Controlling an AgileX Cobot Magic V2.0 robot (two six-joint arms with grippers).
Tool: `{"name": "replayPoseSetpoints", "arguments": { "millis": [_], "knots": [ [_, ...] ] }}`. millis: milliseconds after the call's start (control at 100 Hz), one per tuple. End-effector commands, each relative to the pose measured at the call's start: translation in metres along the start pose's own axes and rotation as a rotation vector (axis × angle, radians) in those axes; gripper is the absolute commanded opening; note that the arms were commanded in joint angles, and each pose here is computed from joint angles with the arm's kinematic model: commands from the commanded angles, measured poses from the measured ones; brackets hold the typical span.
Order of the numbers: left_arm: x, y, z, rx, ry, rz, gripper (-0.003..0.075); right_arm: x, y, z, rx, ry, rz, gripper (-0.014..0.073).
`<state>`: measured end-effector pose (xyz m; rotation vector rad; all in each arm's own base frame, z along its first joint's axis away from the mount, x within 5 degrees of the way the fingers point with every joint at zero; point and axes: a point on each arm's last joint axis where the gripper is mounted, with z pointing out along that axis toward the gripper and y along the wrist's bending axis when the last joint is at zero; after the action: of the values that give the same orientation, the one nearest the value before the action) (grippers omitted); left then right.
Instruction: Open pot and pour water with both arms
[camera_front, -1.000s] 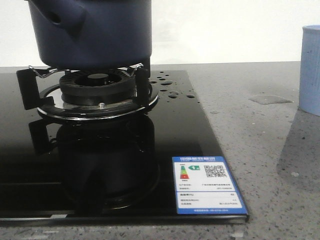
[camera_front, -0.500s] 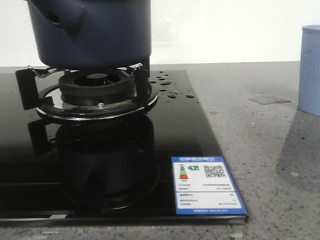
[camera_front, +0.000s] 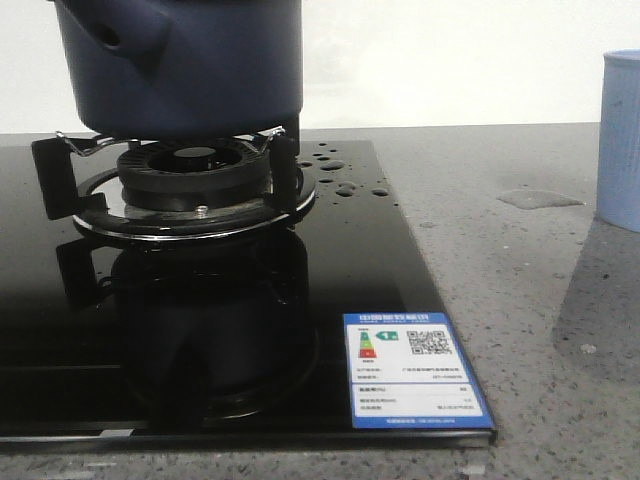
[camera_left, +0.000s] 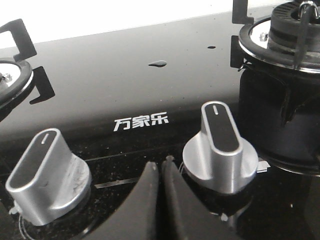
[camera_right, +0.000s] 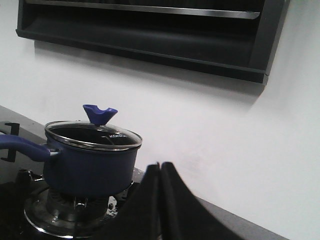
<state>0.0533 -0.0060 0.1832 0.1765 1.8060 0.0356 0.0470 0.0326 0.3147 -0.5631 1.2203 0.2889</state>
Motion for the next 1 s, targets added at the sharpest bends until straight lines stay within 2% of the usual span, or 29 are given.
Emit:
{"name": "replayPoseSetpoints", "arguments": {
  "millis": [0,220,560,840,990],
  "knots": [
    [0.008,0.0,0.002,-0.01,-0.022,-0.013,-0.002,-0.006,-0.004,0.001,0.033,-0.01,-0.032,-0.0066],
    [0.008,0.0,0.002,-0.01,-0.022,-0.013,-0.0019,0.013,-0.009,0.002,0.129,0.047,-0.035,-0.0066],
    [0.008,-0.001,0.002,-0.009,-0.022,-0.015,-0.0019,0.054,-0.022,-0.003,0.359,0.18,-0.062,-0.0066],
    [0.008,0.0,0.002,-0.009,-0.022,-0.015,-0.002,0.056,-0.026,-0.006,0.418,0.185,-0.075,-0.0066],
    [0.008,0.0,0.002,-0.009,-0.022,-0.015,-0.0019,0.056,-0.025,-0.005,0.394,0.198,-0.14,-0.0066]
  ]
}}
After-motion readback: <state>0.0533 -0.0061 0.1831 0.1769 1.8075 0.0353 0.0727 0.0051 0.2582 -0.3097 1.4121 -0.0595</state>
